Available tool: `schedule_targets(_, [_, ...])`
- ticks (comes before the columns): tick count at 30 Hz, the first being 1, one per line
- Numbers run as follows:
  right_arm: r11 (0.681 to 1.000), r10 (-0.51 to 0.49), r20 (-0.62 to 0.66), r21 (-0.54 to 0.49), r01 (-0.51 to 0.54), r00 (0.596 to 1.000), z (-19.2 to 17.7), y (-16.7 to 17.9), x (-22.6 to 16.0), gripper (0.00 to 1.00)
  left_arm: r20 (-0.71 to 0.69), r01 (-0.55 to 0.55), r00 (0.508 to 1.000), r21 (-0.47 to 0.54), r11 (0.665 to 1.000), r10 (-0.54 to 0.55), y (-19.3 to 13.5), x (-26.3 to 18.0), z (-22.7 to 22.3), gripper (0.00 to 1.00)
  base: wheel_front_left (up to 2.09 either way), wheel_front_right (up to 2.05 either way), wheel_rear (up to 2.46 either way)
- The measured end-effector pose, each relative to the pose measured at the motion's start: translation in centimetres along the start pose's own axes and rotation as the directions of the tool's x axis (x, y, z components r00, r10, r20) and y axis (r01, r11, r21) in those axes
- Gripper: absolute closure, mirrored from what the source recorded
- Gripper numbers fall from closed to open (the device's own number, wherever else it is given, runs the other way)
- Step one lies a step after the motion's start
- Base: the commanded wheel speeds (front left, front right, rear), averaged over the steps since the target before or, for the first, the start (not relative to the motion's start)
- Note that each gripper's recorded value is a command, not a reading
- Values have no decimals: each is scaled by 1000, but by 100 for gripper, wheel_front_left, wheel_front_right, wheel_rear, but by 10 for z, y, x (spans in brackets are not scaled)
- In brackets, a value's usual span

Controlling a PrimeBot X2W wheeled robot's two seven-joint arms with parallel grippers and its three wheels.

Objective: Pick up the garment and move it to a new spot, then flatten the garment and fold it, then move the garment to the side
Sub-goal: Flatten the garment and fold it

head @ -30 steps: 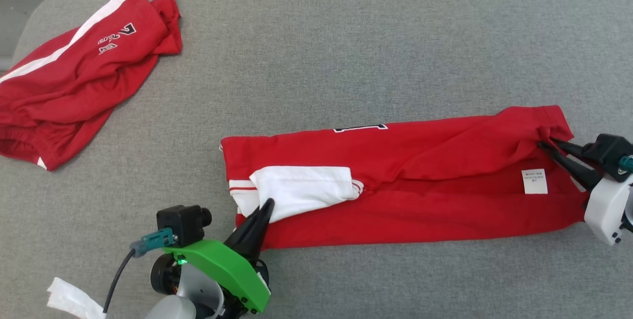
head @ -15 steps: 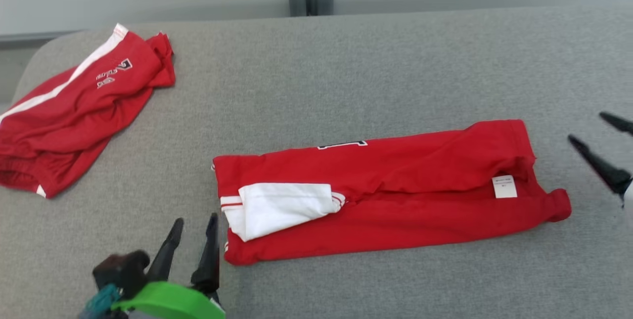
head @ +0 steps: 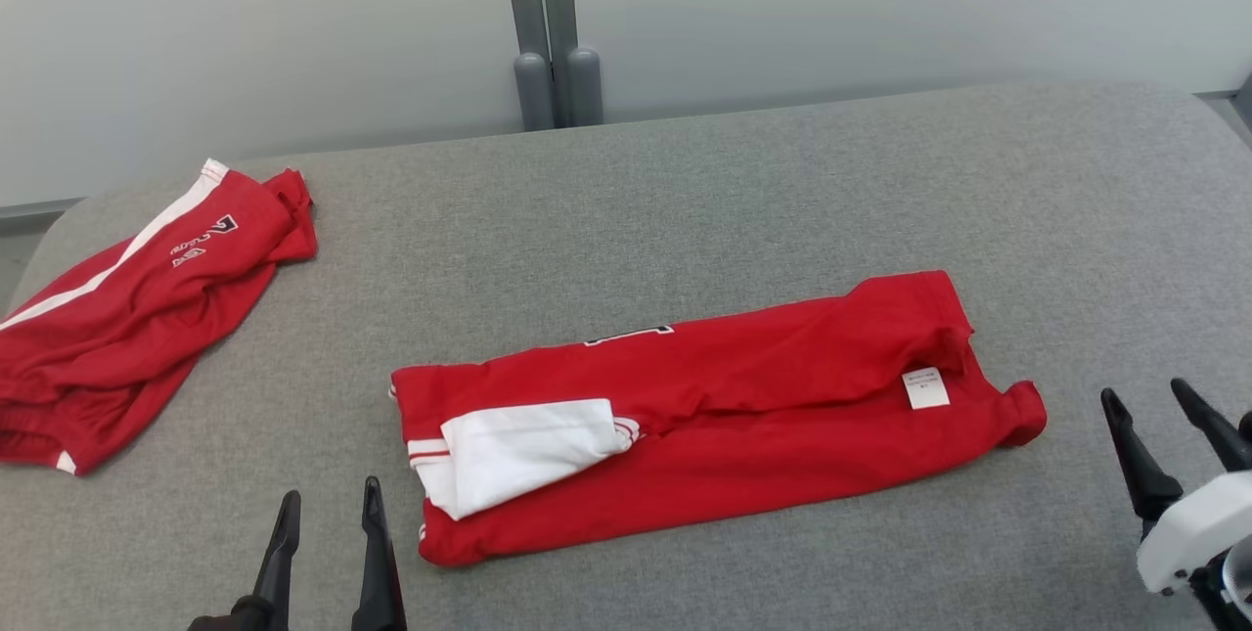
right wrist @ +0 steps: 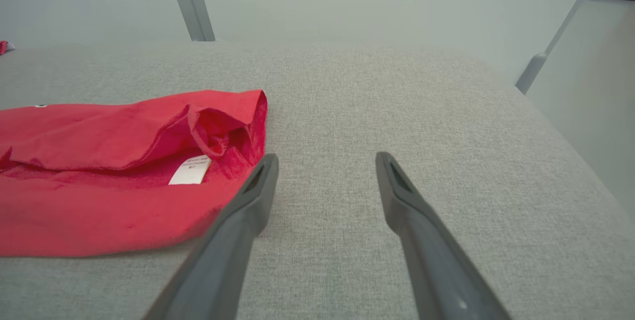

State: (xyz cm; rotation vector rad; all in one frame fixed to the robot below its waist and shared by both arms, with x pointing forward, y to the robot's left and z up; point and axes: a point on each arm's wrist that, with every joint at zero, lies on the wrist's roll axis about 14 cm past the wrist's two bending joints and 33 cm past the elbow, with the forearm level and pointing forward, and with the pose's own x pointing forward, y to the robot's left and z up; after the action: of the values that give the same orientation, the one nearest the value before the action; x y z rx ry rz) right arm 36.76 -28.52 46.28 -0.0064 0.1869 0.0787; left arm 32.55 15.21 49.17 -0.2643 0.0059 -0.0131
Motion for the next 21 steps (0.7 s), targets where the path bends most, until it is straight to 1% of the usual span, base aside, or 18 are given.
schedule_targets(3, [998, -44, 52, 38, 42, 998, -3, 9, -16, 0, 6, -1, 1000, 27, 1000, 1, 4, -5, -1, 0, 0, 0, 0])
schedule_targets(6, [994, -92, 105, 60, 86, 990, 2, 14, -26, 0, 10, -12, 1000, 58, 998, 11, 13, -9, -1, 0, 0, 0, 0])
schedule_targets(10, [996, -76, 94, 63, 71, 993, -8, 34, -33, 0, 11, -22, 1000, 72, 997, 21, 20, -12, -2, 0, 0, 0, 0])
schedule_targets(16, [999, -18, 79, 34, 16, 997, -10, 50, -21, 0, 4, -15, 1000, 80, 997, 15, 23, -11, -5, 0, 0, 0, 0])
schedule_targets(19, [1000, 10, 33, 28, -11, 999, -15, 56, -4, 0, -8, -11, 1000, 80, 997, 12, 23, -9, -8, 0, 0, 0, 0])
schedule_targets(21, [1000, 19, 7, 16, -19, 1000, -11, 55, 15, 0, -11, -1, 1000, 72, 997, 2, 19, -5, -9, 0, 0, 0, 0])
